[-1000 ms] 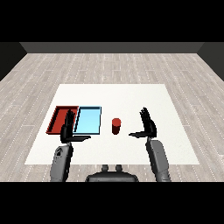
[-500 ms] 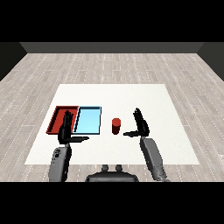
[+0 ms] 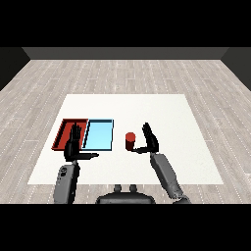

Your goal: Pick the red can and put it in the red box

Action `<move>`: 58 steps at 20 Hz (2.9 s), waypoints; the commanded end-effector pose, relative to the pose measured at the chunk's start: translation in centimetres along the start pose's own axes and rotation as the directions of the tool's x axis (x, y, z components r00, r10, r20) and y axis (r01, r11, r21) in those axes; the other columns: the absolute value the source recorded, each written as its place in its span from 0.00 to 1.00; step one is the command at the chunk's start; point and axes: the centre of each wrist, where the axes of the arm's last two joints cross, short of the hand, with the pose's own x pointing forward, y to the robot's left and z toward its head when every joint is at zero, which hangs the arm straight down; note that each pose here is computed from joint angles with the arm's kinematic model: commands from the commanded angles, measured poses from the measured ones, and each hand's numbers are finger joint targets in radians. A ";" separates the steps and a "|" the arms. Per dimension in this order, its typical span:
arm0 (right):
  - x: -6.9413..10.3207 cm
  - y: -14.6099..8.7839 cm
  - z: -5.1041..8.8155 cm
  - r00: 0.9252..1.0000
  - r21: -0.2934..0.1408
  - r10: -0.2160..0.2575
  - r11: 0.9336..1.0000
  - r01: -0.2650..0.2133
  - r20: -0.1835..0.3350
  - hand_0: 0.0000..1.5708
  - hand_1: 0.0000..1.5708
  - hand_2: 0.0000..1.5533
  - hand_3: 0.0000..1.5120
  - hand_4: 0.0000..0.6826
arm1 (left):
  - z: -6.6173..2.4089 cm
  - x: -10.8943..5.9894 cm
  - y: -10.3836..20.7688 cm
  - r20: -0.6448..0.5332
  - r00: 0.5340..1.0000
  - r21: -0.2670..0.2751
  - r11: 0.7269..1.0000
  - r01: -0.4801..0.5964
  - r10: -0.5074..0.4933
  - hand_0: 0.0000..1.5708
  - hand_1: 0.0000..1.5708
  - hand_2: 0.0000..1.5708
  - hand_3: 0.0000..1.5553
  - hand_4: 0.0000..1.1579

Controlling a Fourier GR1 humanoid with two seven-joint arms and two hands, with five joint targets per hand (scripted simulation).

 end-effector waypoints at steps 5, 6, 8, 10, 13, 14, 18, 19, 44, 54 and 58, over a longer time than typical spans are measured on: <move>-2.7 -0.4 0.0 1.000 -0.022 -0.001 1.000 0.001 -0.016 0.00 0.00 0.00 0.00 0.00 | -2.19 -0.8 -1.8 0.001 1.000 0.006 1.000 -0.002 0.002 0.00 0.00 0.00 0.00 0.00; 0.0 0.8 -1.5 1.000 -0.025 -0.016 1.000 0.016 0.005 0.00 0.00 0.00 0.00 0.00 | -1.25 -0.3 -1.1 -0.003 1.000 0.009 1.000 -0.009 0.009 0.00 0.00 0.00 0.00 0.00; -3.1 2.0 0.6 1.000 -0.014 -0.009 1.000 0.009 -0.030 0.00 0.00 0.00 0.00 0.00 | 1.72 0.5 -3.4 0.012 1.000 0.017 1.000 -0.017 0.016 0.00 0.00 0.00 0.00 0.00; -1.1 1.6 -2.1 1.000 -0.018 -0.018 1.000 0.018 -0.009 0.00 0.00 0.00 0.00 0.00 | -1.92 0.7 -0.5 0.005 1.000 0.004 1.000 -0.023 0.023 0.00 0.00 0.00 0.00 0.00; -2.5 2.6 -1.3 0.999 -0.027 -0.029 0.999 0.028 -0.024 0.00 0.00 0.00 0.00 0.00 | -0.07 0.4 -1.1 0.008 1.000 0.023 1.000 -0.011 0.011 0.00 0.00 0.00 0.00 0.00; -3.6 2.6 1.2 0.999 -0.025 -0.044 0.999 0.043 -0.028 0.00 0.00 0.00 0.00 0.00 | -1.39 -0.4 -0.3 0.008 1.000 0.000 1.000 -0.019 0.019 0.00 0.00 0.00 0.00 0.00; -3.8 2.6 0.9 0.999 -0.033 -0.029 0.999 0.028 -0.046 0.00 0.00 0.00 0.00 0.00 | -0.50 -1.3 -0.3 0.016 1.000 0.001 1.000 -0.013 0.013 0.00 0.00 0.00 0.00 0.00; -2.6 4.0 -1.8 0.998 -0.026 -0.033 0.999 0.031 -0.048 0.00 0.00 0.00 0.00 0.00 | -0.39 2.1 -0.6 0.004 1.000 -0.017 1.000 -0.023 0.023 0.00 0.00 0.00 0.00 0.00; -2.6 6.4 -3.8 0.996 0.024 -0.069 0.997 0.071 -0.061 0.00 0.00 0.00 0.00 0.00 | -1.33 1.0 0.3 0.017 1.000 0.001 1.000 -0.003 0.003 0.00 0.00 0.00 0.00 0.00; -3.1 6.6 -3.6 0.985 -0.125 0.078 0.987 -0.098 -0.154 1.00 1.00 0.98 0.98 0.85 | -0.96 1.3 -0.7 0.012 1.000 -0.003 1.000 0.022 -0.022 0.00 0.00 0.00 0.00 0.00; -3.1 5.8 -3.3 0.967 -0.131 0.121 0.980 -0.153 -0.223 1.00 1.00 0.96 0.95 0.82 | -0.57 0.3 0.6 0.010 1.000 0.007 1.000 0.015 -0.015 0.00 0.00 0.00 0.00 0.00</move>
